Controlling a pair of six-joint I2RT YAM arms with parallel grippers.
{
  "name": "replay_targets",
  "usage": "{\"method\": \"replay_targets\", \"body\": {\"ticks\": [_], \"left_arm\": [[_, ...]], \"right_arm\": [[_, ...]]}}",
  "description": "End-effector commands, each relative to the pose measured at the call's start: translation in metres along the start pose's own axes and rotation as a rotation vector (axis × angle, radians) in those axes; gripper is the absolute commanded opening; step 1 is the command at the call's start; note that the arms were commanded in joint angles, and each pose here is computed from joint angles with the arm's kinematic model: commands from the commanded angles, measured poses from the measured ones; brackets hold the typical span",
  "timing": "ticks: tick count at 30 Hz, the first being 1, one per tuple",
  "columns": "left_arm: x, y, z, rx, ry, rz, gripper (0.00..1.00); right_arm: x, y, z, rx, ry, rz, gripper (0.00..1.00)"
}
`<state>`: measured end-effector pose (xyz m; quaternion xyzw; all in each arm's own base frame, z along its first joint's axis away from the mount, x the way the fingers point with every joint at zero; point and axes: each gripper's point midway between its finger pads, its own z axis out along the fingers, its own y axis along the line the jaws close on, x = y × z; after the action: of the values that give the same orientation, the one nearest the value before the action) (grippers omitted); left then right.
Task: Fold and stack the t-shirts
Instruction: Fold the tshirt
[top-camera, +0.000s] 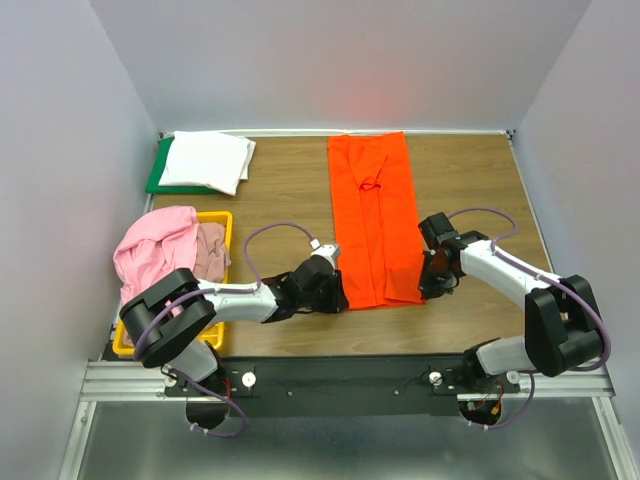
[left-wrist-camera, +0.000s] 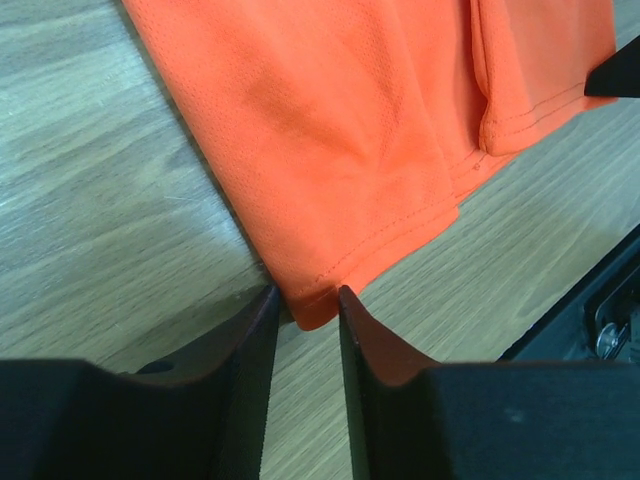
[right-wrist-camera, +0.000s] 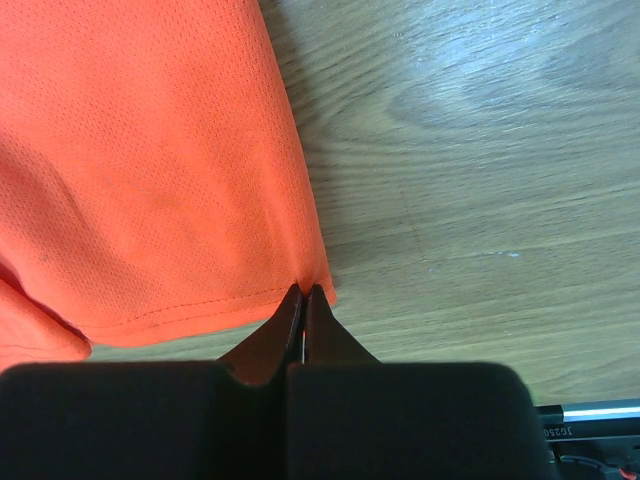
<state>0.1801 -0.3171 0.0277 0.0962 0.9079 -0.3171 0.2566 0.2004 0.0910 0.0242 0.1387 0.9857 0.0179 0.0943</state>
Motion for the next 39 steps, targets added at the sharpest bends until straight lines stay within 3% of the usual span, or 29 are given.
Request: {"method": "replay_targets", "body": {"ticks": [1, 3, 5, 7, 20, 26, 32, 39], "left_arm": [[0.012, 0.001, 0.004, 0.005, 0.041, -0.005, 0.35], [0.014, 0.003, 0.006, 0.002, 0.048, -0.004, 0.33], [0.015, 0.001, 0.007, 0.007, 0.051, -0.003, 0.23], [0.016, 0.002, 0.009, 0.005, 0.053, -0.003, 0.00], [-0.006, -0.001, -0.007, -0.014, -0.043, -0.031, 0.00], [-0.031, -0.010, -0.014, -0.012, -0.122, -0.033, 0.00], [-0.056, -0.012, -0.014, -0.006, -0.199, -0.041, 0.00], [-0.092, -0.011, -0.004, 0.024, -0.261, -0.008, 0.00]], "right_arm": [[0.003, 0.002, -0.002, -0.009, 0.007, -0.016, 0.00], [0.003, 0.002, -0.002, -0.011, 0.005, -0.016, 0.00], [0.002, 0.003, -0.004, -0.015, -0.004, -0.016, 0.00], [0.001, 0.003, -0.004, -0.017, -0.008, -0.017, 0.00], [-0.003, 0.005, -0.025, -0.050, -0.047, -0.008, 0.00], [-0.025, 0.013, -0.047, -0.079, -0.142, 0.007, 0.00], [-0.067, 0.019, -0.071, -0.077, -0.319, 0.054, 0.00], [-0.105, 0.043, -0.064, -0.111, -0.398, 0.034, 0.00]]}}
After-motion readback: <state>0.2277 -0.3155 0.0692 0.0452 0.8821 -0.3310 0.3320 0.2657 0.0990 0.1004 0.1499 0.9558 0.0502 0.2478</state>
